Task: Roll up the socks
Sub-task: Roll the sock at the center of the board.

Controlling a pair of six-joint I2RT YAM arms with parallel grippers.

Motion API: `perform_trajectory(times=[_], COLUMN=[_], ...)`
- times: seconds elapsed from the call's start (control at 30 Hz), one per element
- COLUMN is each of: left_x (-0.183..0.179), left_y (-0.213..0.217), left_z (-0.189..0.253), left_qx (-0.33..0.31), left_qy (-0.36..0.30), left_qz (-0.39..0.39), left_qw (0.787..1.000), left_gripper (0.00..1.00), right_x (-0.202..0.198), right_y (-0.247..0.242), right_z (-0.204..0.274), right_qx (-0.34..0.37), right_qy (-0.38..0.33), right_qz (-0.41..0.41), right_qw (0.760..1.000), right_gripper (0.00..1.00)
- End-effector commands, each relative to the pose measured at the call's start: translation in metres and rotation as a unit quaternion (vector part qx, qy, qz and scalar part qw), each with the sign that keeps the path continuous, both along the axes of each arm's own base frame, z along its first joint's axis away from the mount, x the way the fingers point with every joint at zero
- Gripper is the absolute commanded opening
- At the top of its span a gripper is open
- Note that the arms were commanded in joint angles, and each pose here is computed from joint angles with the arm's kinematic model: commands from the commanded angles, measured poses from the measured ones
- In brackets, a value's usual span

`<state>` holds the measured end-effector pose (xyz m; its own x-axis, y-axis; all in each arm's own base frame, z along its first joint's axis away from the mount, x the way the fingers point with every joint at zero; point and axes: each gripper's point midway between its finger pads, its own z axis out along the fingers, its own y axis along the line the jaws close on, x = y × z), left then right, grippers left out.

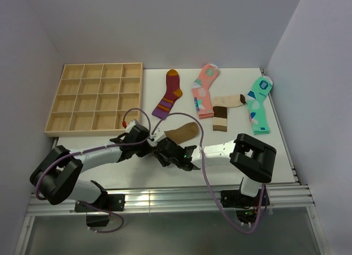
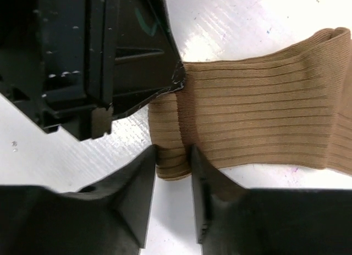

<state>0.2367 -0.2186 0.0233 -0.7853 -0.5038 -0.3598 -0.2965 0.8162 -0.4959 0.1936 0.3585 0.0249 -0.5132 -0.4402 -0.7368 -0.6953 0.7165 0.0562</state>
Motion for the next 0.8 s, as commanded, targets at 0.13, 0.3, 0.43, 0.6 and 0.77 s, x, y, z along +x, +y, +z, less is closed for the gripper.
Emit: perform_trajectory(times=[0.13,0.3,0.43,0.6,0.77], left_x=[0.002,0.004,0.001,-0.002,-0.006], left_y=[0.002,0.008,0.019,0.022,0.019], left_z=[0.013,0.024,0.030,0.039,0.038], left_qx=[0.013,0.004,-0.005,-0.043,-0.067], left_qy=[-0.018,-0.033,-0.047,-0.074,-0.077], left_qz=[0.003,0.029,0.055,0.072,0.065], left_qw=[1.000,0.999,0.997,0.994,0.993], left_gripper=[0.11,0.25,0.54,0.71,0.73], right_x=[-0.009,-0.017,-0.023,-0.017,-0.018], right_y=[-0.011,-0.008,-0.003,-0.006,-0.007], right_z=[-0.031,-0.027,-0.015,-0.007,0.006], right_qx=[-0.067,-0.043,0.016,0.093,0.192], right_qy=[0.036,0.068,0.124,0.209,0.303], right_qz=[-0.003,0.006,0.021,0.015,0.027], right_qw=[0.997,0.997,0.992,0.973,0.933], right_gripper=[0.13,0.00,0.00,0.00,0.00])
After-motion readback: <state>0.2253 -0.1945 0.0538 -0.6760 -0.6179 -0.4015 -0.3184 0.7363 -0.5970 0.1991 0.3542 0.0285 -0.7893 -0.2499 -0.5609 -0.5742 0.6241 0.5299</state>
